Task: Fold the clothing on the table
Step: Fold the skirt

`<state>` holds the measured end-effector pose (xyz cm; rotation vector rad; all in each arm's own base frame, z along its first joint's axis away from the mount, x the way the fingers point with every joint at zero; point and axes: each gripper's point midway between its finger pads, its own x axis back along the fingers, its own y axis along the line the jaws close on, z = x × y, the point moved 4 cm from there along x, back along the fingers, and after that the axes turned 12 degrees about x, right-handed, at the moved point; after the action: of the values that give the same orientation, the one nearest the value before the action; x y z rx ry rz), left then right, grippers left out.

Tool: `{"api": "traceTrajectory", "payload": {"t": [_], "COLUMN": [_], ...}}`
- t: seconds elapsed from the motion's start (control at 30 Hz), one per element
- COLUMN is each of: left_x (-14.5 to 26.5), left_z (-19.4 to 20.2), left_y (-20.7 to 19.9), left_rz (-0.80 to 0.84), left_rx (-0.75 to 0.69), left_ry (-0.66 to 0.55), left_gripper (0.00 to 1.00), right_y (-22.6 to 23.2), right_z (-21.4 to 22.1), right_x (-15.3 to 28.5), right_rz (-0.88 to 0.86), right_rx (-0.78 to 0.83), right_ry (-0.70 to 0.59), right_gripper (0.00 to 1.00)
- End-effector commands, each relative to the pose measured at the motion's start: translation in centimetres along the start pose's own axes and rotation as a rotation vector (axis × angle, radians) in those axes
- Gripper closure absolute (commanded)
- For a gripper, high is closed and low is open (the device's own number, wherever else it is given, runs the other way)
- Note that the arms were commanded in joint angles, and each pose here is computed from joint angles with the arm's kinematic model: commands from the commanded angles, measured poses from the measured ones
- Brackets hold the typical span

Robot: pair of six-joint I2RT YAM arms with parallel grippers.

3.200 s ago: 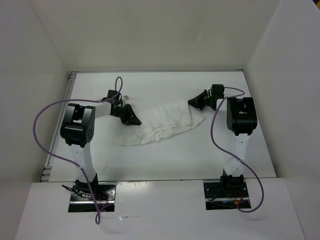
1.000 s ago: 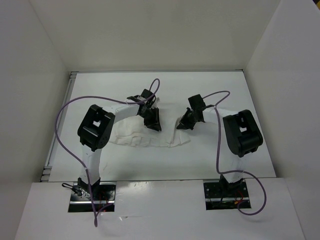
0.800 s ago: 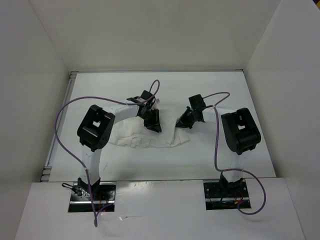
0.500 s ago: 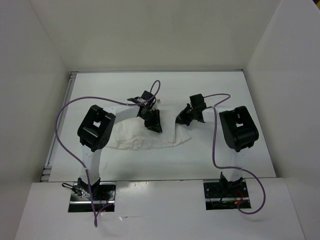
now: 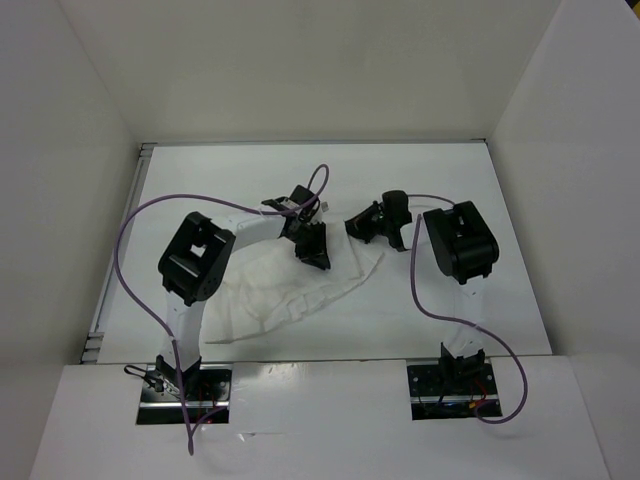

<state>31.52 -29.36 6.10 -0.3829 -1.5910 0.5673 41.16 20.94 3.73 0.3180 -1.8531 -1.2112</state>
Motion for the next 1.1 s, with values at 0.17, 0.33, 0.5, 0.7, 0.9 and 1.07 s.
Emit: {"api": "traceTrajectory", "payload": {"t": [0.17, 0.33, 0.5, 0.7, 0.9, 1.07], "left_x": [-0.5, -0.9, -0.1, 5.4, 11.9, 14.1], "left_z": [1.3, 1.3, 0.7, -1.8, -2.6, -0.9], "left_y": [-0.7, -1.2, -2.6, -4.9, -6.7, -5.2], "left_rz": [-0.023, -0.022, -0.019, 0.049, 0.111, 0.085], "left_rx": [0.016, 0.022, 0.011, -0.016, -0.034, -0.031], "left_ry": [0.022, 0.015, -0.017, -0.167, -0.309, -0.338], "left_gripper": [0.74, 0.74, 0.72, 0.51, 0.44, 0.44], "right_y": [1.2, 2.3, 3.5, 10.3, 10.9, 7.6], "right_z": [-1.3, -2.0, -4.7, -5.2, -1.4, 2.7], "right_x": [-1.5, -0.9, 2.1, 8.1, 11.5, 10.7], "right_rz": [-0.170, -0.243, -0.203, -0.007, 0.117, 0.151], "right_rx": [-0.055, -0.029, 0.107, 0.466, 0.549, 0.552], "right_ry": [-0.015, -0.035, -0.147, -0.217, -0.105, 0.079], "right_gripper": [0.99, 0.98, 0.97, 0.88, 0.79, 0.78]}}
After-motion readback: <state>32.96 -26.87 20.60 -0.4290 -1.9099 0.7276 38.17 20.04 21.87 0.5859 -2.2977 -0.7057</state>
